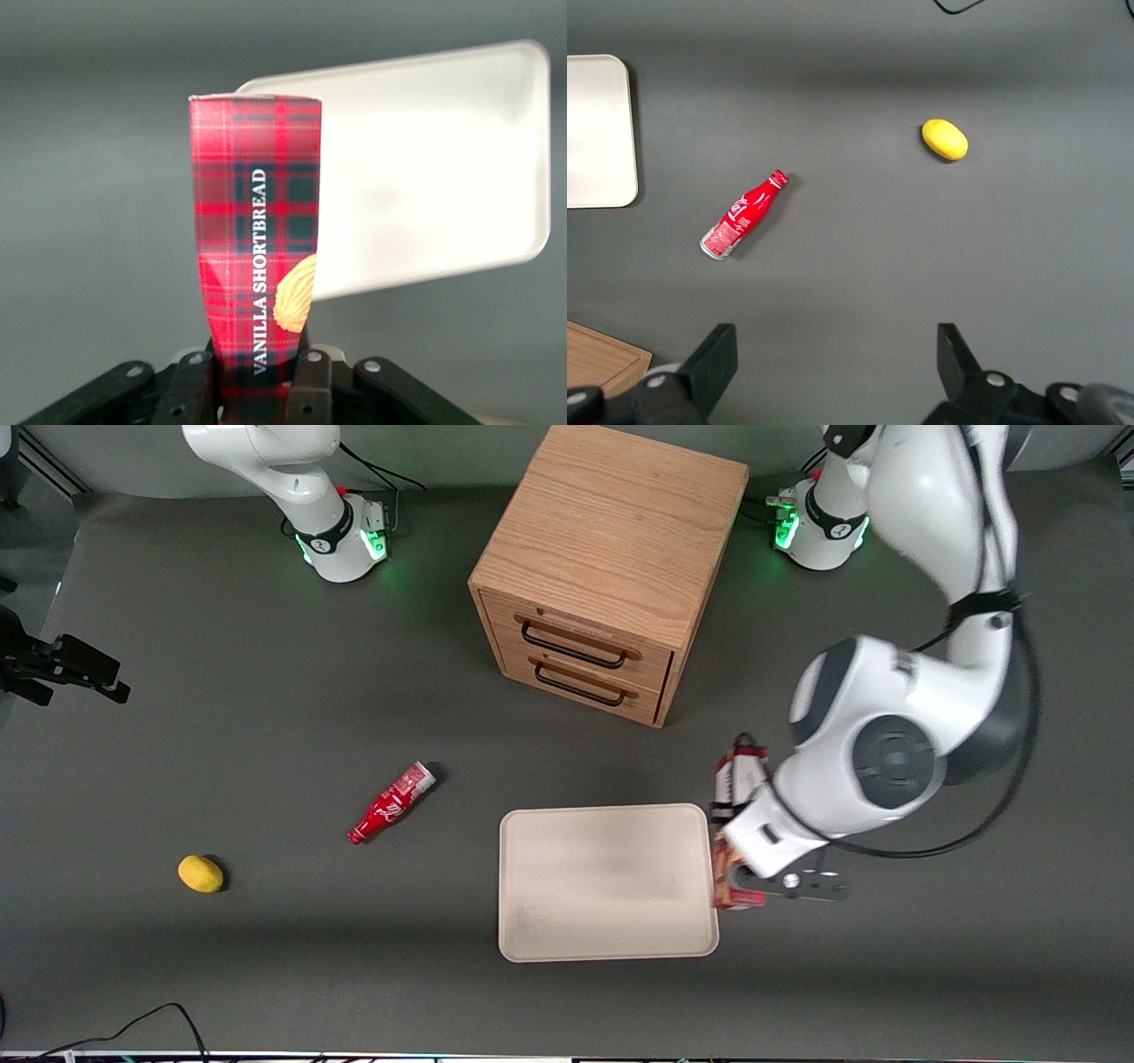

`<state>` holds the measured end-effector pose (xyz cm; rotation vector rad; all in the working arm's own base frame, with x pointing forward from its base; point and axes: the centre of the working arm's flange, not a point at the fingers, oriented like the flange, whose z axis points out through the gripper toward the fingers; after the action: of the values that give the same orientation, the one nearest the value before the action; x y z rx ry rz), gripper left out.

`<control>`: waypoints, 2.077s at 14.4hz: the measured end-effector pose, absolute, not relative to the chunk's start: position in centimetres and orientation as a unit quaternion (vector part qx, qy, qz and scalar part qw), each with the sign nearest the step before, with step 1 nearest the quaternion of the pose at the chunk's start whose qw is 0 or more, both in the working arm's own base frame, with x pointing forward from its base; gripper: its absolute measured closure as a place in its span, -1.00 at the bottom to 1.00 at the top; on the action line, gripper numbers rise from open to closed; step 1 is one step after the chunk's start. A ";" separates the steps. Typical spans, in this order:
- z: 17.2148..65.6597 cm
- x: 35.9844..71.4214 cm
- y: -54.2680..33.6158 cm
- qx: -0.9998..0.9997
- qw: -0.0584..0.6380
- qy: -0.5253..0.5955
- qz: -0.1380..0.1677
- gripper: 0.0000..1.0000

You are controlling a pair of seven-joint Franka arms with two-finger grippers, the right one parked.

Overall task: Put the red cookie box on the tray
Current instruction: 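Lower the cookie box onto the tray's rim area, then open the left gripper, releasing the box lying on the tray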

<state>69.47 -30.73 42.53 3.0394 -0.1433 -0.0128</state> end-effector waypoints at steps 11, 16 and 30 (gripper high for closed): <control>28.4 72.1 -33.1 0.999 0.030 -0.026 0.023 0.42; 26.3 72.4 -33.1 0.999 0.022 -0.030 0.035 0.42; 26.1 72.8 -33.1 0.998 0.022 -0.031 0.051 -1.00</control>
<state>72.78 -33.08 26.14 3.0922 -0.0956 0.1581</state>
